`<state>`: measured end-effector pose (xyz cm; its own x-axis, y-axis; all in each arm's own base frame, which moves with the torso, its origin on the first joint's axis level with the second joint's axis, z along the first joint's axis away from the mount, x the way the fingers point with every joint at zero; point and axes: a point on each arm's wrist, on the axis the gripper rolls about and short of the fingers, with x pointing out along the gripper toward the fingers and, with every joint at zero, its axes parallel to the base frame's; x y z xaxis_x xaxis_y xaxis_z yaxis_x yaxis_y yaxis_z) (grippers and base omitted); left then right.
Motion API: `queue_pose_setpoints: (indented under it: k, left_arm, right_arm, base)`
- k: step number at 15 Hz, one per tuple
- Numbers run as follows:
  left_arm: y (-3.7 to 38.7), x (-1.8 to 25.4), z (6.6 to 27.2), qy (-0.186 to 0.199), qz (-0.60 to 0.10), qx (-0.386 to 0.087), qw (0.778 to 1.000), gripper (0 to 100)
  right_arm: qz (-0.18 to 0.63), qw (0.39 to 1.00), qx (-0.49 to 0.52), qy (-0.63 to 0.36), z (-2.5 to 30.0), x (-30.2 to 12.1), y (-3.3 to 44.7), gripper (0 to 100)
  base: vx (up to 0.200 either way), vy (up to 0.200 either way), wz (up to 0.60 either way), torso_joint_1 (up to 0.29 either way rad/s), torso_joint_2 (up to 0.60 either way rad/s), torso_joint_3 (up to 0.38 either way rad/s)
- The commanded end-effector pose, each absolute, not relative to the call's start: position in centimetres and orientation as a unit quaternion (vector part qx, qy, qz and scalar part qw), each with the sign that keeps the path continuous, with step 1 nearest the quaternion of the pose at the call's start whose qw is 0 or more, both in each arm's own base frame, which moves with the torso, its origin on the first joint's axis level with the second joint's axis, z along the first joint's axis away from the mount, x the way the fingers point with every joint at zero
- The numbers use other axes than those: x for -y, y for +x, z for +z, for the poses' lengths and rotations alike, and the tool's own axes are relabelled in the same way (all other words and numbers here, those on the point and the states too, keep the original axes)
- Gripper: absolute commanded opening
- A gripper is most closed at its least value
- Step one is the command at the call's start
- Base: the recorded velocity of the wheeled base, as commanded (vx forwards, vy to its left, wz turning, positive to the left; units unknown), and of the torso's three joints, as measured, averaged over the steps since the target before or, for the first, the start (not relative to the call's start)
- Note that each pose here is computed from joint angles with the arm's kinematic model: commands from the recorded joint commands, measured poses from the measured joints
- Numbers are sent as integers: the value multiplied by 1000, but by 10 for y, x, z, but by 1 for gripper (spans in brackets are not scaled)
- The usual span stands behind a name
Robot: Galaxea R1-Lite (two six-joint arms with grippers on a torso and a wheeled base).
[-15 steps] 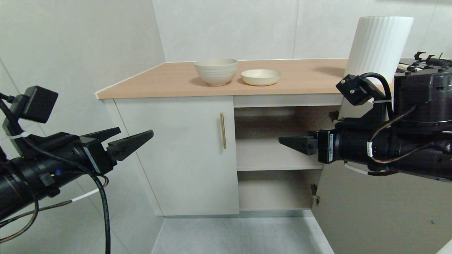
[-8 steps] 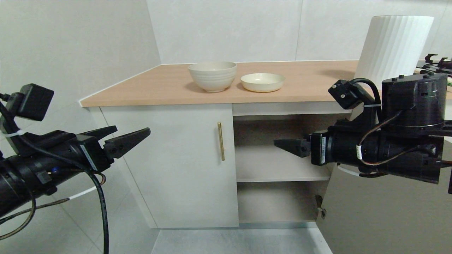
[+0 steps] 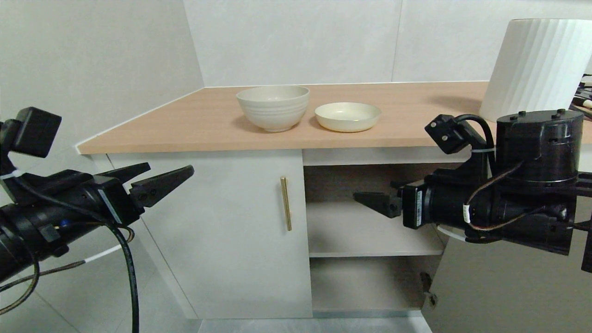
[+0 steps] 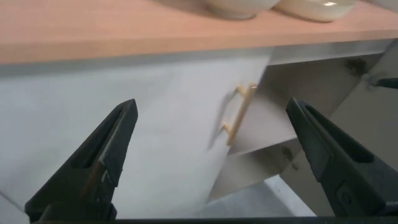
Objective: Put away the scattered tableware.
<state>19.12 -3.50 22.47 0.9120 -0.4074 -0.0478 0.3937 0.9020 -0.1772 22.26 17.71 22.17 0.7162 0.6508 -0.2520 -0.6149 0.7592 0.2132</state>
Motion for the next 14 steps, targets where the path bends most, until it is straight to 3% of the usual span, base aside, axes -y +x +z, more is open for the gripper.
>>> queue_pose_setpoints:
  k: [1, 11, 14]
  left_arm:
    - [187, 34, 228, -82, -206, -34, 974, 100]
    - [190, 35, 225, -82, -208, -41, 974, 100]
    - [190, 35, 226, -82, -208, -38, 974, 100]
  right_arm:
    - [345, 923, -159, 56, 221, -178, 220, 100]
    - [351, 922, -157, 53, 222, -179, 216, 100]
    - [350, 922, -155, 54, 223, -179, 216, 100]
  base:
    - [0, 0, 0, 0, 0, 0]
    - [0, 0, 0, 0, 0, 0]
    - [0, 0, 0, 51, -238, -193]
